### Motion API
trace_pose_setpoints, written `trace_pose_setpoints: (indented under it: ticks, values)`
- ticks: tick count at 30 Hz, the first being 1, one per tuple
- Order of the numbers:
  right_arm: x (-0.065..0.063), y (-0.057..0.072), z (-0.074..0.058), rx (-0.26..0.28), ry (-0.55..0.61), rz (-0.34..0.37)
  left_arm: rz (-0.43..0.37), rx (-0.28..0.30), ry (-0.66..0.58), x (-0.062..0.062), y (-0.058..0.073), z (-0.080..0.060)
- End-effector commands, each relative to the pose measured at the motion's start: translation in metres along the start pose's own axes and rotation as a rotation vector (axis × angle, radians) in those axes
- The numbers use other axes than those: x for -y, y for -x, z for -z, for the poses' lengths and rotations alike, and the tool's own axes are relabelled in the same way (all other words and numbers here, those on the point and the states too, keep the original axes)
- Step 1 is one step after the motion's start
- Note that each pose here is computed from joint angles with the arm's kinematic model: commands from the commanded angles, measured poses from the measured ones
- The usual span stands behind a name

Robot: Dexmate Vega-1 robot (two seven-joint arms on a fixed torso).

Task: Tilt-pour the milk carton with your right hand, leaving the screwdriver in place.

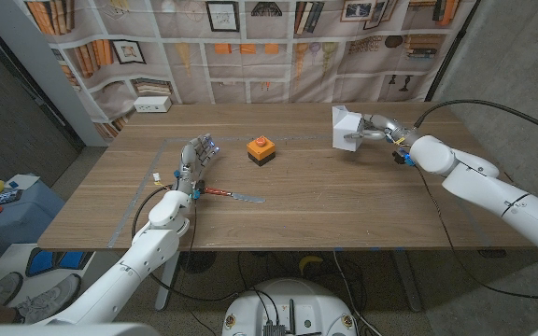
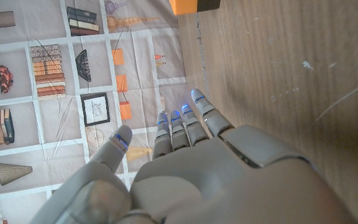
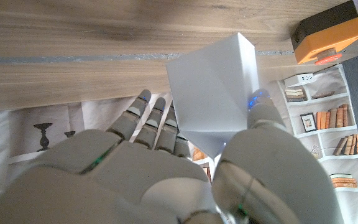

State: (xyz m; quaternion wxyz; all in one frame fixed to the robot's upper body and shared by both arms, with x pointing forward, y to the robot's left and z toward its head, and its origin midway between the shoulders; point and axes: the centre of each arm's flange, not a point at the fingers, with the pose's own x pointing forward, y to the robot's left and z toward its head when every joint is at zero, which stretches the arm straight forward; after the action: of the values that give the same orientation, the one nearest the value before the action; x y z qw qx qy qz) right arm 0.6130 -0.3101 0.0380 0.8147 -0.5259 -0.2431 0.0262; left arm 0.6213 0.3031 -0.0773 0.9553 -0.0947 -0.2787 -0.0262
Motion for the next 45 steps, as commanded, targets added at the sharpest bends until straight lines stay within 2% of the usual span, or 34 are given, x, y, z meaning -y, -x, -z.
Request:
trace_pose_setpoints:
  ticks: [1, 4, 11, 29, 45]
  values:
    - [-0.017, -0.002, 0.006, 0.023, 0.004, 0.08, 0.004, -0.001, 0.001, 0.002, -0.004, -0.001]
    - [-0.02, -0.004, 0.007, 0.029, 0.004, 0.085, 0.002, -0.001, 0.003, 0.002, -0.003, 0.0]
    - [-0.032, -0.004, 0.01, 0.044, 0.009, 0.17, -0.008, -0.005, 0.008, 0.001, 0.0, 0.003]
    - [-0.07, -0.013, 0.017, 0.051, -0.045, 0.214, 0.008, -0.01, 0.008, 0.005, -0.004, 0.003]
    - [-0.086, -0.018, 0.022, 0.042, -0.064, 0.244, 0.009, -0.008, 0.002, 0.005, -0.007, -0.001]
